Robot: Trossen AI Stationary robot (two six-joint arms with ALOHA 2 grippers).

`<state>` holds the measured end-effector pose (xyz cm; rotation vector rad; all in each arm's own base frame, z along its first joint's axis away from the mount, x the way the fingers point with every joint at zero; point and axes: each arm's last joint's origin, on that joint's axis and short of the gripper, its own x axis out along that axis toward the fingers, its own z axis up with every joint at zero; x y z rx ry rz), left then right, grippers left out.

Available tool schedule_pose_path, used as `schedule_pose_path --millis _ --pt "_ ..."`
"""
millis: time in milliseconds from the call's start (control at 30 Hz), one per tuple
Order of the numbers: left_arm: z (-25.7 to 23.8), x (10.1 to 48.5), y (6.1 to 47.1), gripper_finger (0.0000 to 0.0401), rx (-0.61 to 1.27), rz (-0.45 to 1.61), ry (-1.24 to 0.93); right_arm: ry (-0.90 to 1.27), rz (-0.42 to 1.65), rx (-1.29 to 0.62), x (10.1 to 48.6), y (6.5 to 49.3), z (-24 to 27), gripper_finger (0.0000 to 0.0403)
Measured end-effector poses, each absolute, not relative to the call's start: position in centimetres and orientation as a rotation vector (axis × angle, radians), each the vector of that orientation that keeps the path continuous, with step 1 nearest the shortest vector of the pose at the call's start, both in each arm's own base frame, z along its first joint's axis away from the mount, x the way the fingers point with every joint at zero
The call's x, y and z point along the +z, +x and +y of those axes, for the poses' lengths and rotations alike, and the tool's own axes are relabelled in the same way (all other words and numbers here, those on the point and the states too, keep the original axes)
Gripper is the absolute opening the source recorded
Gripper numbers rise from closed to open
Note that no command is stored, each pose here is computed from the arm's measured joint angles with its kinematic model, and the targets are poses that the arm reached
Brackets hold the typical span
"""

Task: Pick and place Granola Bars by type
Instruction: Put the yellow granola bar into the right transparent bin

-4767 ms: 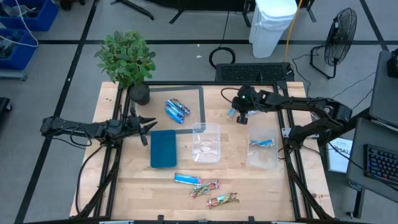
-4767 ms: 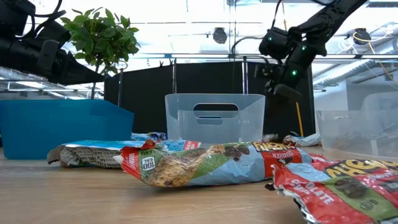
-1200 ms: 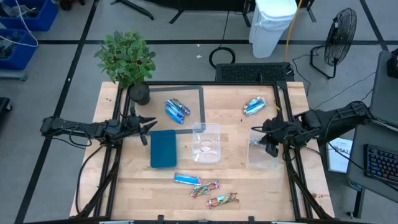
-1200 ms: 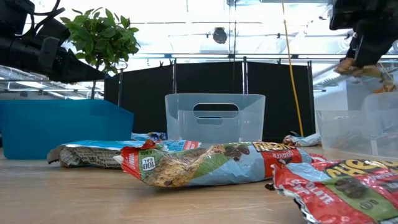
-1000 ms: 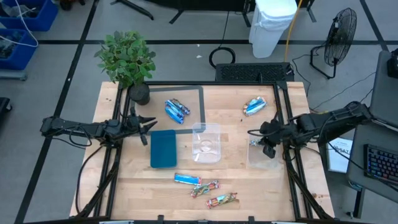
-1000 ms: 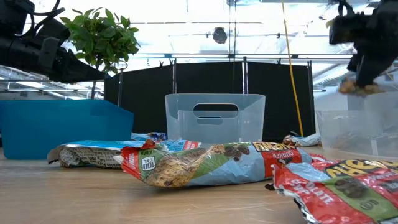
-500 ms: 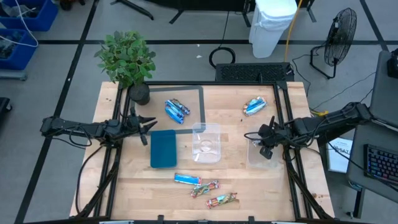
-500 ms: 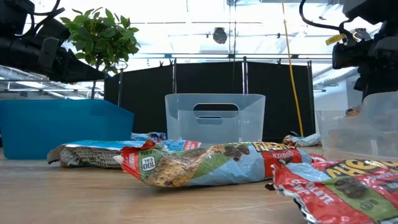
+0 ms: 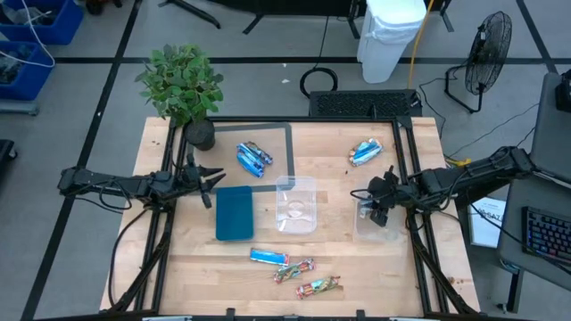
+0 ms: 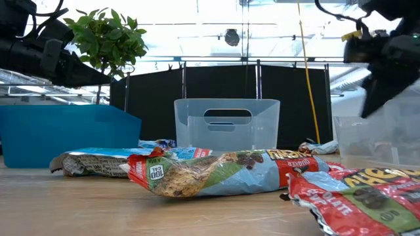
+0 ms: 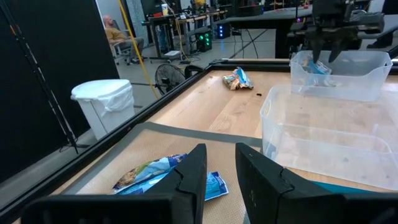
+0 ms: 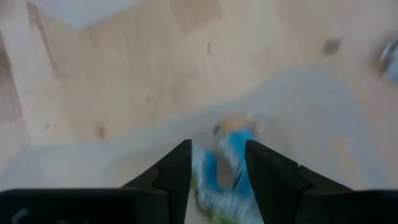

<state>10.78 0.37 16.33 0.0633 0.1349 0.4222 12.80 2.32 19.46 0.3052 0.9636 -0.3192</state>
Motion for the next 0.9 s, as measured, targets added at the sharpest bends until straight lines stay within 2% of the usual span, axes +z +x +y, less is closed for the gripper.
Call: schedule_pose_path --millis 233,433,667,900 --pt "0.4 16.3 10.8 0.0093 0.422 0.135 0.063 0.007 0.754 -0.414 20.7 14.2 1.4 0.015" --pt "0.4 16.3 10.8 0.0093 0.422 0.135 0.063 -0.052 0.735 -0.55 22.2 14.7 -1.7 0.0143" --pt "0.4 16.3 10.8 0.0093 0.422 0.135 0.063 -0.064 0.823 -0.59 24.8 14.6 -6.3 0.0142" --pt "0.4 16.3 10.8 0.0093 0.423 0.136 0.064 0.031 1.112 -0.623 23.1 14.3 -11.7 0.0146"
